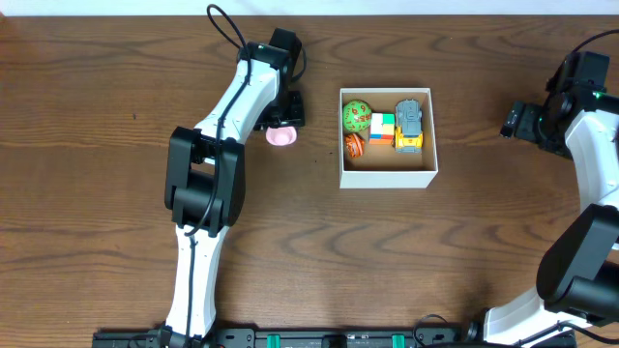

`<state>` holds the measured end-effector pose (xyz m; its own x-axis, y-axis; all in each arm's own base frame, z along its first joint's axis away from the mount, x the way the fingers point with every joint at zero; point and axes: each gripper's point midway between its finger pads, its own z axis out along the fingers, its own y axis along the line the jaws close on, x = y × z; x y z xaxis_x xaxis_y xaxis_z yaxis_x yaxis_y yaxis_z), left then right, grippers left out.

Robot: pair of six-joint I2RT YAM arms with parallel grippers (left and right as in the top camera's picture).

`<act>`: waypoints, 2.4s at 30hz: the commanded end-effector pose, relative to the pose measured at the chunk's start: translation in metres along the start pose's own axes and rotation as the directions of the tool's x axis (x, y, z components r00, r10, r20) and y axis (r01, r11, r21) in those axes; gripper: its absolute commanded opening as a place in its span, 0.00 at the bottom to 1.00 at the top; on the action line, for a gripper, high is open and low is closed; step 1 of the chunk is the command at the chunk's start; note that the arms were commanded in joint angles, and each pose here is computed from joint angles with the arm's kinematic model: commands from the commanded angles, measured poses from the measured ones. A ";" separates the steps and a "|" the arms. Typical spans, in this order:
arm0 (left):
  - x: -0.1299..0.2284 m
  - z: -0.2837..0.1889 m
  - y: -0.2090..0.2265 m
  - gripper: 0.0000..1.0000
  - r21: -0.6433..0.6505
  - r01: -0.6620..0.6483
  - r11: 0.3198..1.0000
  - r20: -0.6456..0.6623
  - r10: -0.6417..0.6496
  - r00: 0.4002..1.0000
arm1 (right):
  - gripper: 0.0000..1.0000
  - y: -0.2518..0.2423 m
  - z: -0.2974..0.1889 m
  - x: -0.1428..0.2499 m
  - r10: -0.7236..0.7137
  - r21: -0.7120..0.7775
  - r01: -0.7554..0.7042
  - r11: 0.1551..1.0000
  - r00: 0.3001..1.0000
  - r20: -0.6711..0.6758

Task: Pack container
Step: 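Lower and close the left gripper on the pink-white duck, lift, then carry the duck into the box's front and open the left gripper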

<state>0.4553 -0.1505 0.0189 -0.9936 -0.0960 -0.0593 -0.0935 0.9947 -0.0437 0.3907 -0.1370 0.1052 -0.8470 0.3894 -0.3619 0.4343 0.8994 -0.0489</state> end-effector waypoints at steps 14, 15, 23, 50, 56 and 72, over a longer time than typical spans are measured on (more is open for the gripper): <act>0.005 -0.012 0.004 0.39 -0.014 -0.025 1.000 -0.004 0.025 1.000 | 0.99 -0.002 0.002 0.001 0.022 0.002 -0.022 1.000 1.000 -0.006; 0.004 -0.017 0.004 0.39 -0.010 -0.033 0.999 0.005 0.033 0.999 | 0.99 -0.002 0.002 0.001 0.022 0.002 -0.022 1.000 1.000 -0.006; -0.003 -0.067 0.000 0.24 0.025 -0.063 0.998 0.104 0.060 0.993 | 0.99 -0.002 0.002 0.001 0.022 0.002 -0.022 1.000 1.000 -0.006; 0.116 -0.154 -0.166 0.25 0.061 -0.745 0.664 0.282 0.705 0.651 | 0.99 -0.002 0.002 0.001 0.022 0.002 -0.022 1.000 1.000 -0.006; 0.121 -0.154 -0.173 0.28 0.058 -0.767 0.639 0.292 0.724 0.625 | 0.99 -0.002 0.002 0.001 0.022 0.002 -0.022 1.000 1.000 -0.006; 0.103 -0.163 -0.193 0.36 0.048 -0.778 0.626 0.398 0.703 0.590 | 0.99 -0.002 0.002 0.001 0.022 0.002 -0.022 1.000 1.000 -0.006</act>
<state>0.3616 -0.3469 0.1787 -0.6404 0.6206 -0.4524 0.7084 0.7050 -0.0357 0.3907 -0.1370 0.1052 -0.8470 0.3894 -0.3619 0.4343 0.8994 -0.0489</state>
